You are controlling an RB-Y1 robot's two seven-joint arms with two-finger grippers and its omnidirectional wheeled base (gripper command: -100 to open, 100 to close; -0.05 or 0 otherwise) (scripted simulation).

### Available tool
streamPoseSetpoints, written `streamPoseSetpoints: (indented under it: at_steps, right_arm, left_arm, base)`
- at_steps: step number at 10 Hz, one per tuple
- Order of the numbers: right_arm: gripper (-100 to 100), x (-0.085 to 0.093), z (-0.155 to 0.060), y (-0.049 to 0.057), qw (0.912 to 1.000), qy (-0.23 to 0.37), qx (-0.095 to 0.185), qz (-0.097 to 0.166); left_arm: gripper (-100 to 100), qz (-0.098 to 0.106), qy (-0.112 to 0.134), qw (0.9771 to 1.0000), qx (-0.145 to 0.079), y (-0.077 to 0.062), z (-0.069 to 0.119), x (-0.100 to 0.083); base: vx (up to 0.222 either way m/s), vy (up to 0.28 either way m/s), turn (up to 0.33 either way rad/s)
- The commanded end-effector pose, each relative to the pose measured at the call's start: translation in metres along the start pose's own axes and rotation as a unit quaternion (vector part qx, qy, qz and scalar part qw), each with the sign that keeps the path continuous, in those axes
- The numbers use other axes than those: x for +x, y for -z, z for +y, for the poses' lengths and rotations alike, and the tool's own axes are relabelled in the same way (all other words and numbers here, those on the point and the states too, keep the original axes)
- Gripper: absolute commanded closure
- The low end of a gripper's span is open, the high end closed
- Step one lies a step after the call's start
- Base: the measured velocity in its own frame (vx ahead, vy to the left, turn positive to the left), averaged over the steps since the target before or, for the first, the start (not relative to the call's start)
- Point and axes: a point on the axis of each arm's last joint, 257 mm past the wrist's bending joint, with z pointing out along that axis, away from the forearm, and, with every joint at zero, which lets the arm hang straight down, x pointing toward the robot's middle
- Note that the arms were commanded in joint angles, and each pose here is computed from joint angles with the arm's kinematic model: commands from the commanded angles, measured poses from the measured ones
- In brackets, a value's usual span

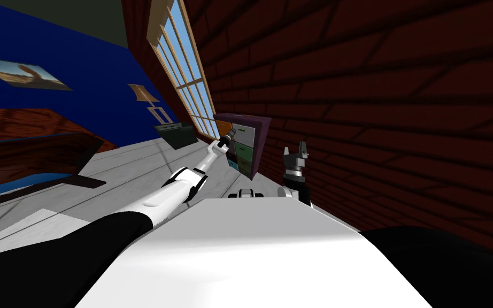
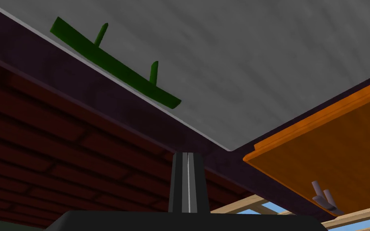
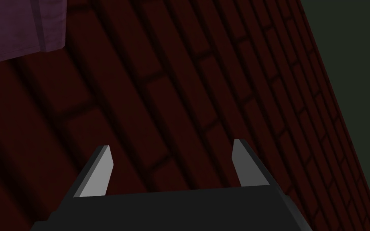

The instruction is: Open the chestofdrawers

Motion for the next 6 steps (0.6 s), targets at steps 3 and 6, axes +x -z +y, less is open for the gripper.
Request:
streamPoseSetpoints:
  at_steps: [3,6]
  right_arm:
    - [0,0.000,0.000,0.000,1.0000,0.000,0.000,0.000]
    - [0,0.000,0.000,0.000,1.0000,0.000,0.000,0.000]
  left_arm:
    - [100,-0.002,0.002,1.0000,0.000,0.023,0.012,-0.014]
    - [100,-0.008,-0.003,0.9996,0.027,0.023,-0.015,-0.023]
  base:
    - [0.035,-0.051,0.076]
    - [0.008,-0.021,-0.008]
